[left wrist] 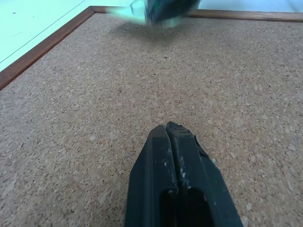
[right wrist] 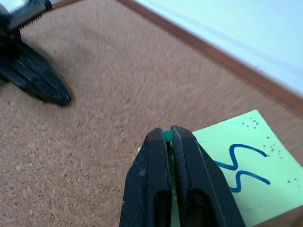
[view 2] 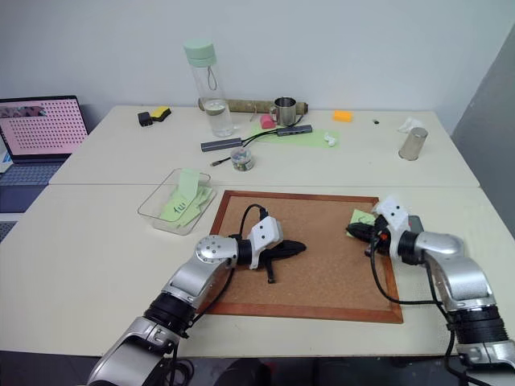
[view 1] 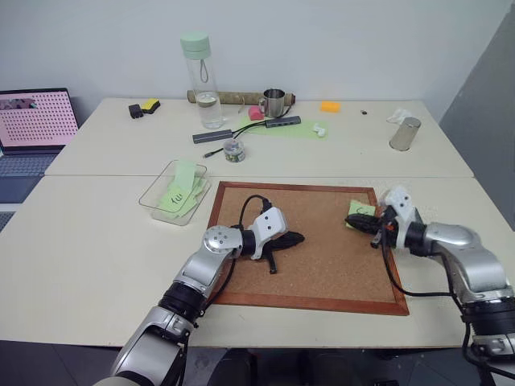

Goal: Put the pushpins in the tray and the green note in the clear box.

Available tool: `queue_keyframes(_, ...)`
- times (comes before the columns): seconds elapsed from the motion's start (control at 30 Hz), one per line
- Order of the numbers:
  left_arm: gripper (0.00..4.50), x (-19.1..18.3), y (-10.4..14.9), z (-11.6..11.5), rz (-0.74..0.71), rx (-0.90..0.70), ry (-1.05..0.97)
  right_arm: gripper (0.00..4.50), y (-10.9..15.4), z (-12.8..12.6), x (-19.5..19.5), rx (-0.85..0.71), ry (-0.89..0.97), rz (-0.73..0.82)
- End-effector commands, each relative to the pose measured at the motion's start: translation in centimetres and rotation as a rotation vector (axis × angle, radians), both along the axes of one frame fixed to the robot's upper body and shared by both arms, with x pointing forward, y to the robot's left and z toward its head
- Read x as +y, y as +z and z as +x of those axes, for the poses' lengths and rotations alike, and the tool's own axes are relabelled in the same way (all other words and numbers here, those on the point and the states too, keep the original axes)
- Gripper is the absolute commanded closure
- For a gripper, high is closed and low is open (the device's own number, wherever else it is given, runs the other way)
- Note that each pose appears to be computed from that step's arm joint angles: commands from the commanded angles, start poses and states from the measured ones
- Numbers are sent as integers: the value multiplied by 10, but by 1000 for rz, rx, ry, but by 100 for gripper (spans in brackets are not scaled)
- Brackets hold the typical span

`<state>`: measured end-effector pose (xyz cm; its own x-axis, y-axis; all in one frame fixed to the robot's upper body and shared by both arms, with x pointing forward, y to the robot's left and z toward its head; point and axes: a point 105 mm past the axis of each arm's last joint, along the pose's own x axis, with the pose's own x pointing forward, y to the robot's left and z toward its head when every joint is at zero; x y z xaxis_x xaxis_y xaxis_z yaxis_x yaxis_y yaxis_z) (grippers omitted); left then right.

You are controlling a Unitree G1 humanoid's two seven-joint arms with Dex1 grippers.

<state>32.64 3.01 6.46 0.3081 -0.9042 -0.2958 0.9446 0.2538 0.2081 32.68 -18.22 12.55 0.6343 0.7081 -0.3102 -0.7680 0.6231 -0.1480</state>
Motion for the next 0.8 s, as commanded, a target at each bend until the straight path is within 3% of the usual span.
queue_keyframes(0.03, 450, 8, -26, 2, 37, 101, 77, 446, 26, -6, 6, -114, 71, -66)
queue_keyframes(0.2, 450, 6, 11, 12, -131, 142, 113, 446, 31, -12, 15, -209, 149, -189)
queue_keyframes(0.3, 408, 10, 40, 18, -269, 203, 133, 450, 30, -15, 20, -279, 201, -275)
queue_keyframes(0.47, 310, 12, 80, 18, -473, 350, 105, 450, 31, -18, 32, -425, 289, -382)
queue_keyframes(0.8, 121, -5, 93, 7, -565, 519, 26, 450, 41, -24, 52, -585, 434, -470)
